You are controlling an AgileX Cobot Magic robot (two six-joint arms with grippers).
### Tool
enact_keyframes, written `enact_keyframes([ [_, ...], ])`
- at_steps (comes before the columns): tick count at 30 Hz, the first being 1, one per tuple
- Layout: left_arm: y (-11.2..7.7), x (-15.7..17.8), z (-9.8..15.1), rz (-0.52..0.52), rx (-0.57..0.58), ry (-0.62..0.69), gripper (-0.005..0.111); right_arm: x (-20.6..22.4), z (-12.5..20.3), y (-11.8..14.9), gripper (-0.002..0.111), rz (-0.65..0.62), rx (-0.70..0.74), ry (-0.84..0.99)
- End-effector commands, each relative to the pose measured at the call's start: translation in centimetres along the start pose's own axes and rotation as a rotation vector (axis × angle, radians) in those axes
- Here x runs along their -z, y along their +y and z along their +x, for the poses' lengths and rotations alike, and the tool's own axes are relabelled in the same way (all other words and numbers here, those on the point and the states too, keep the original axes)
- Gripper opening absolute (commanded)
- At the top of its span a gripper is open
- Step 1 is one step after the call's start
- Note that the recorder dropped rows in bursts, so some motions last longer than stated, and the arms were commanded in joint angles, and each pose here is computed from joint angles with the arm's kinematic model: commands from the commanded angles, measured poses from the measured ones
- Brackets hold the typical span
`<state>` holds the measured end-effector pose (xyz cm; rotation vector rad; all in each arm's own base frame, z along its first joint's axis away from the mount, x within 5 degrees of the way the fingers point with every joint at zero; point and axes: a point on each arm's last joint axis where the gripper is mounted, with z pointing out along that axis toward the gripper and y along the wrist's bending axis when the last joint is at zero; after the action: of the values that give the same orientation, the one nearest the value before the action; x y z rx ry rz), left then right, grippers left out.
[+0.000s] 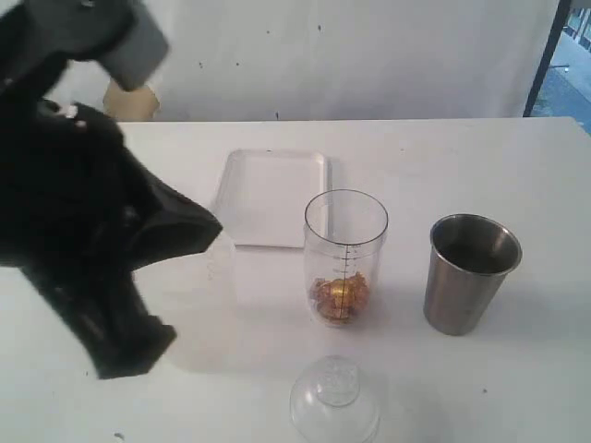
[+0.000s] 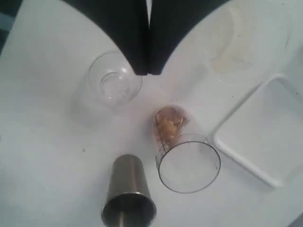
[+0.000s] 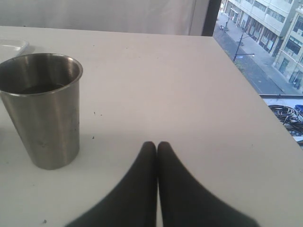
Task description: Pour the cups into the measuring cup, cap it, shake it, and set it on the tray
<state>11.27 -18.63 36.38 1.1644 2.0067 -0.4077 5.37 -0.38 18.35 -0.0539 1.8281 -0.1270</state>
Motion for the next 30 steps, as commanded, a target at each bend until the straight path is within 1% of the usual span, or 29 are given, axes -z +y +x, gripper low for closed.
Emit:
enact_keyframes([
  [1,-0.1,2.3,2.3,0.029,0.065,-0.248,0.0,0.0,0.1,0.0,0.0,-0.004,0.005,-0.009],
  [4,-0.5,2.2,5.0,0.058,0.052,-0.394,0.0,0.0,0.1,0.0,0.0,-0.004,0.005,-0.009],
  [5,-0.7,1.5,6.1,0.064,0.041,-0.41,0.0,0.0,0.1,0.0,0.0,-0.004,0.005,-0.009],
  [7,-1.1,0.9,8.2,0.079,0.01,-0.488,0.0,0.0,0.1,0.0,0.0,-0.004,0.005,-0.009],
  [10,-1.6,-0.1,10.7,0.11,-0.006,-0.567,0.0,0.0,0.1,0.0,0.0,-0.004,0.005,-0.009],
  [12,-1.8,-0.5,11.7,0.115,-0.014,-0.558,0.0,0.0,0.1,0.0,0.0,-0.004,0.005,-0.009],
  [14,-1.9,-1.4,13.2,0.117,-0.012,-0.503,0.0,0.0,0.1,0.0,0.0,-0.004,0.005,-0.009],
  [17,-1.9,-1.7,13.8,0.113,-0.013,-0.459,0.0,0.0,0.1,0.0,0.0,-0.004,0.005,-0.009],
  [26,-1.8,-1.7,13.8,0.111,-0.011,-0.463,0.0,0.0,0.1,0.0,0.0,-0.004,0.005,-0.009],
  [28,-1.4,-1.8,13.9,0.085,0.025,-0.457,0.0,0.0,0.1,0.0,0.0,-0.004,0.005,-0.009],
  [30,-0.5,-1.9,14.1,0.039,0.112,-0.448,0.0,0.0,0.1,0.0,0.0,-0.004,0.005,-0.009],
])
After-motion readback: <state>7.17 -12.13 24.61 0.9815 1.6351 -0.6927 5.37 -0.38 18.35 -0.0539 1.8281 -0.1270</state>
